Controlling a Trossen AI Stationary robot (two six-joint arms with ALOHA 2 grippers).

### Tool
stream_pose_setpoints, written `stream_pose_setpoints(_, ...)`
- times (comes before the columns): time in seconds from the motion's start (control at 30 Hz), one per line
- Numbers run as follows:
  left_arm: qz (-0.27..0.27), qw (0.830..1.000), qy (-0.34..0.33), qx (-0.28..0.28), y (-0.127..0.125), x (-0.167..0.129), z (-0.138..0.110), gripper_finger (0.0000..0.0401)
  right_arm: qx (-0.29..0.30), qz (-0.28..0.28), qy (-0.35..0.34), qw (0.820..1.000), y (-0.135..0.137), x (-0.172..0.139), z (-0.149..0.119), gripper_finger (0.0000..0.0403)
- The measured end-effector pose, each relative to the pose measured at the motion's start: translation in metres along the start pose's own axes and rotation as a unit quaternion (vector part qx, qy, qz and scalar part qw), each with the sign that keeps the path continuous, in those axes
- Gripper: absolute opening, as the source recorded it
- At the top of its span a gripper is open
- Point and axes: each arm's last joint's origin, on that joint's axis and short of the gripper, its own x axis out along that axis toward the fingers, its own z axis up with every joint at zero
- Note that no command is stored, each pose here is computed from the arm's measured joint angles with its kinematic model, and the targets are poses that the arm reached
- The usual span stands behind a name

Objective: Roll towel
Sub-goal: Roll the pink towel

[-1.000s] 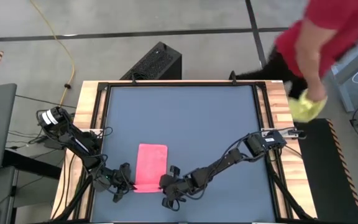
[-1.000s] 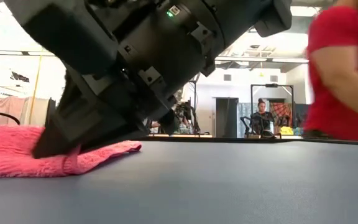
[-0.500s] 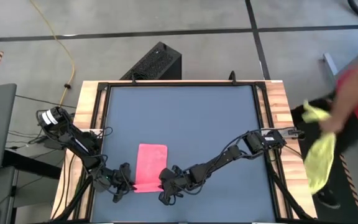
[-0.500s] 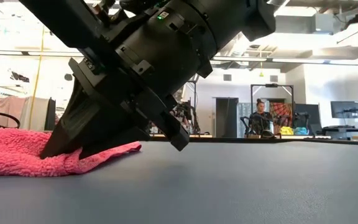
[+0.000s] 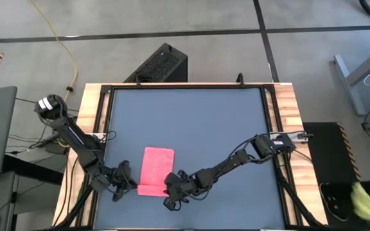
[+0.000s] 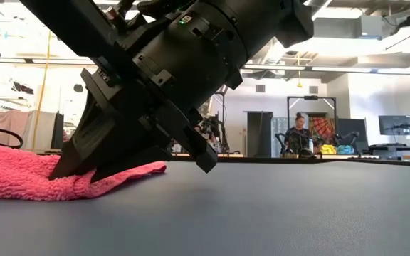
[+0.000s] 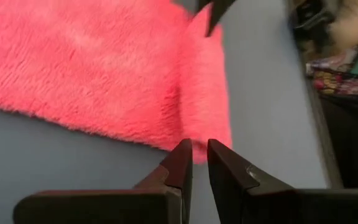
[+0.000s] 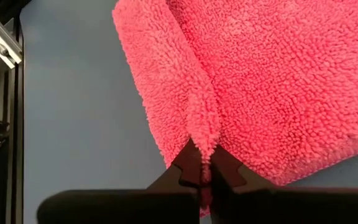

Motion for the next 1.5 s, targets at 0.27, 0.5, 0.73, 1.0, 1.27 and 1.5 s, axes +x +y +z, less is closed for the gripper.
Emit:
stream_pose_setpoints(0.27,-0.033,0.994,-0.083,0.057,-0.013,-0.013,0.012,0.0039,0.0,-0.004,-0.001,1.0,-0.001,0.0,0.001,0.0029)
stream_pose_setpoints(0.5,-0.015,0.99,-0.106,0.096,-0.015,0.017,0.013,0.0013,0.003,-0.007,-0.002,1.0,-0.004,0.001,0.003,0.0029)
stream_pose_setpoints(0.73,0.033,0.992,-0.063,0.107,-0.011,0.053,0.011,0.0001,0.003,-0.008,-0.002,1.0,-0.004,0.001,0.003,0.0029)
stream_pose_setpoints(1.0,0.059,0.993,-0.025,0.1,-0.002,0.063,0.01,0.0,-0.015,0.007,-0.004,1.0,-0.003,0.002,0.004,0.0051)
stream_pose_setpoints(1.27,0.064,0.993,-0.02,0.102,0.0,0.063,0.009,0.0,-0.008,0.021,0.004,1.0,-0.002,0.001,0.006,0.0079)
stream_pose_setpoints(1.5,0.06,0.993,-0.013,0.102,0.0,0.063,0.009,0.0,-0.017,0.023,0.03,0.999,-0.004,-0.01,0.016,0.0131)
